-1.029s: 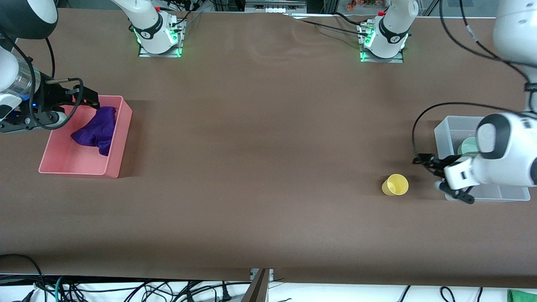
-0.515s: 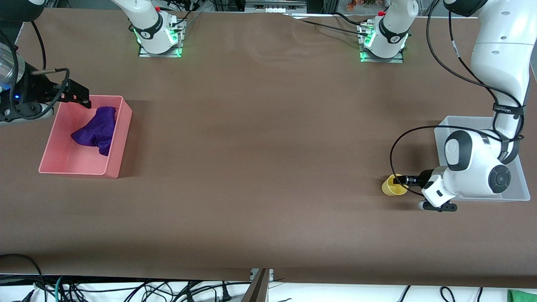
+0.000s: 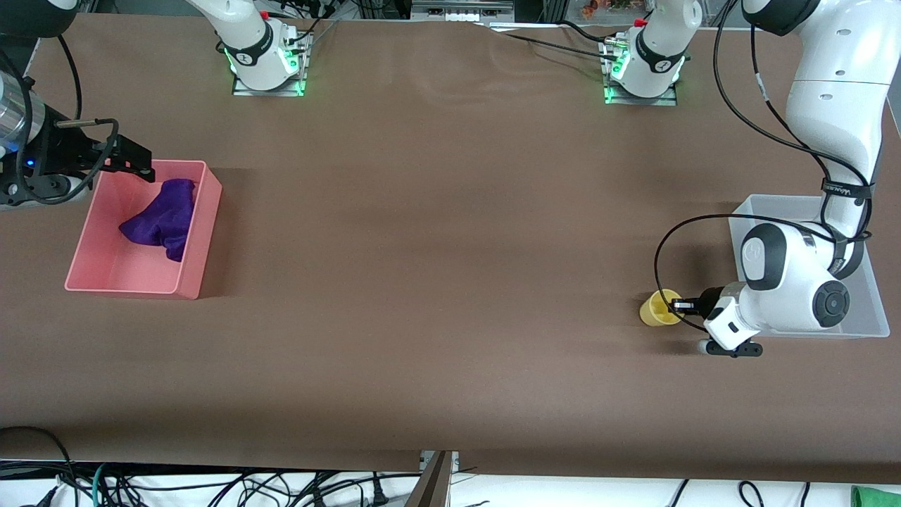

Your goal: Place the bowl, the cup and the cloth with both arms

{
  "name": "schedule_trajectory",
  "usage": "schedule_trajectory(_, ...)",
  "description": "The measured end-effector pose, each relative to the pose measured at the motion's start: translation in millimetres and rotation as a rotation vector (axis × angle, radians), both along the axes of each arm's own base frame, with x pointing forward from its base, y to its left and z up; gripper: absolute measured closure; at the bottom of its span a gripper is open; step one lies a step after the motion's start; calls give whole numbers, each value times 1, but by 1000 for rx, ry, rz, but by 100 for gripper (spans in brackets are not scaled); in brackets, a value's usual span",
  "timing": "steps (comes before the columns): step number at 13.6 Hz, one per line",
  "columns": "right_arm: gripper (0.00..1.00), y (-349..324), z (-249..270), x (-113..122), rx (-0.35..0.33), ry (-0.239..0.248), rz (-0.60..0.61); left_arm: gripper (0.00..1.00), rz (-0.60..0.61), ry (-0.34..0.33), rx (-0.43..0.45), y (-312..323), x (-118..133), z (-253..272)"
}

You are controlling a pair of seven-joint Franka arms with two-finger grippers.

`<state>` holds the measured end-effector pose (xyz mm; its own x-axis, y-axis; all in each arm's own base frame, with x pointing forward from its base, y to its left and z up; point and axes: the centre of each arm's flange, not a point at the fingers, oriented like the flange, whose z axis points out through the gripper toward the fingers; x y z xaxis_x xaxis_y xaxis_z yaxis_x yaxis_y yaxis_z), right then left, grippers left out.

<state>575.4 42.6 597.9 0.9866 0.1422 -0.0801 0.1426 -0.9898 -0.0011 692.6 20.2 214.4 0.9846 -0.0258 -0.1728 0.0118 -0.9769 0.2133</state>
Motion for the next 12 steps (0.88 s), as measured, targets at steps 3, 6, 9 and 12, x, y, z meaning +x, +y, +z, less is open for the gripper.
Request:
schedule_trajectory(3,0,1,0,0,-1,0,-2,96,-63,62,18,15,-4,49)
schedule_trajectory(6,0,1,0,0,-1,0,-3,96,-237,111,174,57,-23,147)
schedule_trajectory(9,0,1,0,0,-2,0,-3,96,-455,149,274,144,-50,184)
schedule_trajectory(12,0,1,0,0,-2,0,-3,96,-532,116,240,243,-81,136)
